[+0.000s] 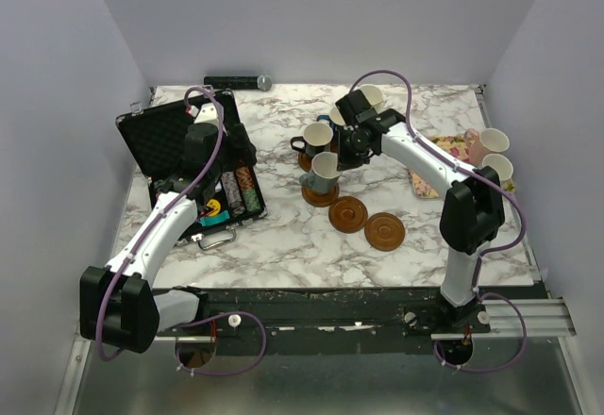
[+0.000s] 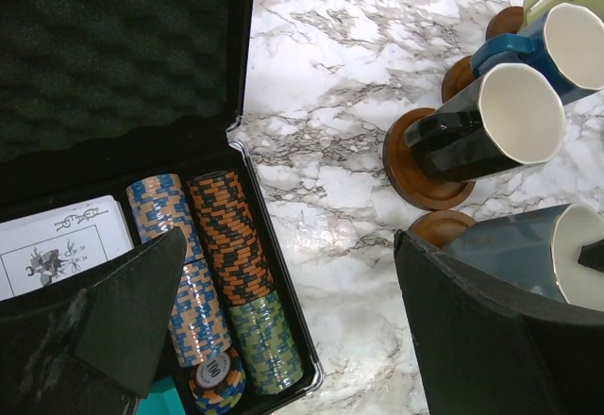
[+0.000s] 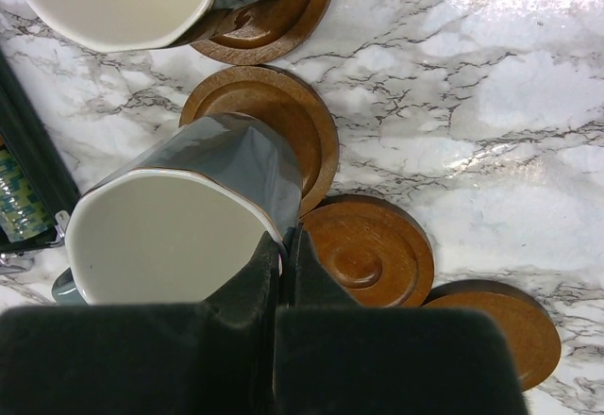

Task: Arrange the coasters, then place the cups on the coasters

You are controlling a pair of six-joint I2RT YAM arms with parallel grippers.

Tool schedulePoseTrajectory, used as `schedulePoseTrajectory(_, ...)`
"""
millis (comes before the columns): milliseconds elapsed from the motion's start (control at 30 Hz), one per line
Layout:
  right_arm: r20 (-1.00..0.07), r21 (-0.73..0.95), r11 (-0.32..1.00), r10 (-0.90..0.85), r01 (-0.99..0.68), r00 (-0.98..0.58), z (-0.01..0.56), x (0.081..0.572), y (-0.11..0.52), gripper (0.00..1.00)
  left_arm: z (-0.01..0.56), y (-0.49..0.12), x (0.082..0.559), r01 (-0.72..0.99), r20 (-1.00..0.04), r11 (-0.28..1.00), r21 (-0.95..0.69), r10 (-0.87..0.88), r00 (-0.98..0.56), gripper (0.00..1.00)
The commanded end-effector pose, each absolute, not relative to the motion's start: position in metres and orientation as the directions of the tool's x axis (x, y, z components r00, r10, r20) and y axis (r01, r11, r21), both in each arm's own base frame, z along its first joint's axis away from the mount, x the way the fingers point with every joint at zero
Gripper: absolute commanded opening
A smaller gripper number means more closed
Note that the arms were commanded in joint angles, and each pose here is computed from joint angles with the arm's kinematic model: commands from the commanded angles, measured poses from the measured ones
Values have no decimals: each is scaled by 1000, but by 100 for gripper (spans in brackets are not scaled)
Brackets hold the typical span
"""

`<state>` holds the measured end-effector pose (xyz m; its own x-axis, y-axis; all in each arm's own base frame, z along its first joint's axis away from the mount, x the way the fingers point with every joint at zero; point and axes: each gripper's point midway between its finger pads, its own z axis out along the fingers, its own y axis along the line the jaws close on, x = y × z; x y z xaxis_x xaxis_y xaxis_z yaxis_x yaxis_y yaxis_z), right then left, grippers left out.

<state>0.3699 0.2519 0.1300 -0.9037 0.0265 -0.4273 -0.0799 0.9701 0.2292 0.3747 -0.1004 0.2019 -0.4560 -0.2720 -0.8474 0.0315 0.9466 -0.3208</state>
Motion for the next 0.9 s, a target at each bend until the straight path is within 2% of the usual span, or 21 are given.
schedulePoseTrajectory(0, -459, 245, 968, 71, -49, -886, 140, 375, 258, 1, 212, -96, 373, 28, -861, 944, -328, -286, -420, 99)
schedulePoseTrajectory(867, -417, 232, 972, 123, 25, -900, 124, 369, 259, 1, 208, -92, 361, 21, -860, 945, -326, -288, -421, 99)
